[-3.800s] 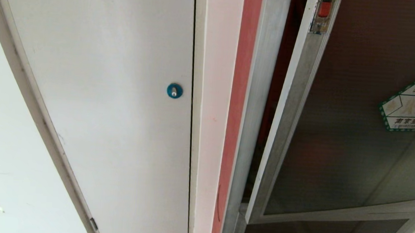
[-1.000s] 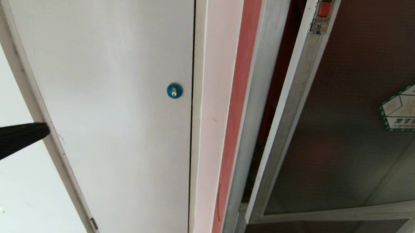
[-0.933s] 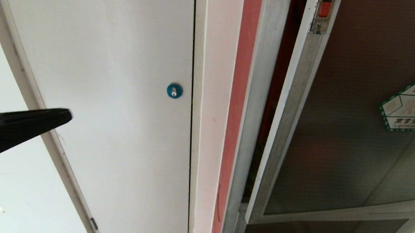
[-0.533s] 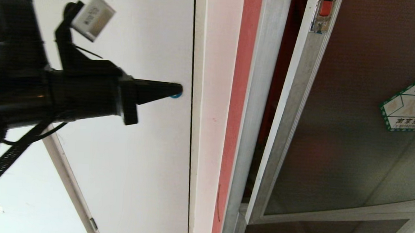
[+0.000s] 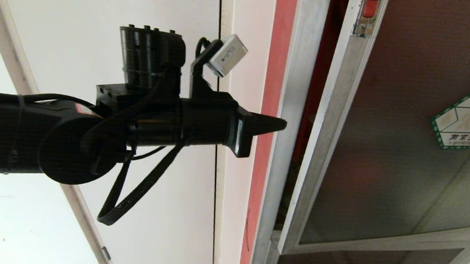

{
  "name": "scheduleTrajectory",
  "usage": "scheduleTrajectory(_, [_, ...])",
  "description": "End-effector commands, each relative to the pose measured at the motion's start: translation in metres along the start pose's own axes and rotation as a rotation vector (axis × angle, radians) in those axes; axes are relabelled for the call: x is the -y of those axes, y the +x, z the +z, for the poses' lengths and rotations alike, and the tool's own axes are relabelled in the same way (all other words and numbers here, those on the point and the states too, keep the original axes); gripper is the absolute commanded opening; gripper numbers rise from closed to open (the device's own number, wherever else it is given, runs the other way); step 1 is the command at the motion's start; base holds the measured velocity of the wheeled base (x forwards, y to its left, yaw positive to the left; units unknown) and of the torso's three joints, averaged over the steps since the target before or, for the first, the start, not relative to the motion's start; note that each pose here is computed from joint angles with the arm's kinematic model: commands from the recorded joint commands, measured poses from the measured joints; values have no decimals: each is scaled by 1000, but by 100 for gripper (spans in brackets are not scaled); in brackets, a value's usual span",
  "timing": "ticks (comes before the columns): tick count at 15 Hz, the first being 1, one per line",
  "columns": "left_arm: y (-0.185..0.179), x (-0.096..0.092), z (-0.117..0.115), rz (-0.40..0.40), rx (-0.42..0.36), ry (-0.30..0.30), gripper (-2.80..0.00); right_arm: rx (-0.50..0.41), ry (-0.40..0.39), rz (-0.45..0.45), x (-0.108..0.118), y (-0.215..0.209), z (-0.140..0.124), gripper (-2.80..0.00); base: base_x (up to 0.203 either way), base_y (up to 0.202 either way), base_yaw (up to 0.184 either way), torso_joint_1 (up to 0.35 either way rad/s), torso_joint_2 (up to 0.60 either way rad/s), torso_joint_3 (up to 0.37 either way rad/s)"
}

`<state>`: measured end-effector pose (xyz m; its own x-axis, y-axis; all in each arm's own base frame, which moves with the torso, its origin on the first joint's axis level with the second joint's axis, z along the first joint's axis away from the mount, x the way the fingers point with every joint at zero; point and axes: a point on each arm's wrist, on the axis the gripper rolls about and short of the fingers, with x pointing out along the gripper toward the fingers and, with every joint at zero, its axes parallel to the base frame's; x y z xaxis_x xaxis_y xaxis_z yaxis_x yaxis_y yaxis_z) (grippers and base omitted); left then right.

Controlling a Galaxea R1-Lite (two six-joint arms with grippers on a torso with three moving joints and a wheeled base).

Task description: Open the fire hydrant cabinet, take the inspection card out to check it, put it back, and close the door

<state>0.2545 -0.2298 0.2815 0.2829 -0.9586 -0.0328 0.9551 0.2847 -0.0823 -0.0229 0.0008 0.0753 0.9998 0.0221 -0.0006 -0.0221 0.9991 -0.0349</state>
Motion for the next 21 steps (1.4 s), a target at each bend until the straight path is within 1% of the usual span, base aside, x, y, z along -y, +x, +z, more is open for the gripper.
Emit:
scheduleTrajectory(1, [17, 4, -10, -38, -24, -11, -280, 2, 0, 2, 0, 0, 0, -280, 0, 0, 0, 0, 0, 0])
scheduleTrajectory(4, [32, 0, -11, -39, -20, -5, -280, 1, 0, 1, 0, 0, 0, -280, 0, 0, 0, 0, 0, 0])
scheduleTrajectory(6, [41, 0, -11, -37, -15, -1, -280, 2, 0, 1, 0, 0, 0, -280, 0, 0, 0, 0, 0, 0])
scheduleTrajectory(11, [51, -6, -17, -33, -20, -2, -280, 0, 0, 1, 0, 0, 0, -280, 0, 0, 0, 0, 0, 0])
scheduleTrajectory(16, [60, -12, -19, -9, -16, -1, -280, 2, 0, 1, 0, 0, 0, -280, 0, 0, 0, 0, 0, 0])
scheduleTrajectory(18, [62, -12, -17, -13, -11, 2, -280, 1, 0, 1, 0, 0, 0, -280, 0, 0, 0, 0, 0, 0])
scheduleTrajectory(21, [64, -2, -16, -35, -10, 5, -280, 1, 0, 1, 0, 0, 0, -280, 0, 0, 0, 0, 0, 0])
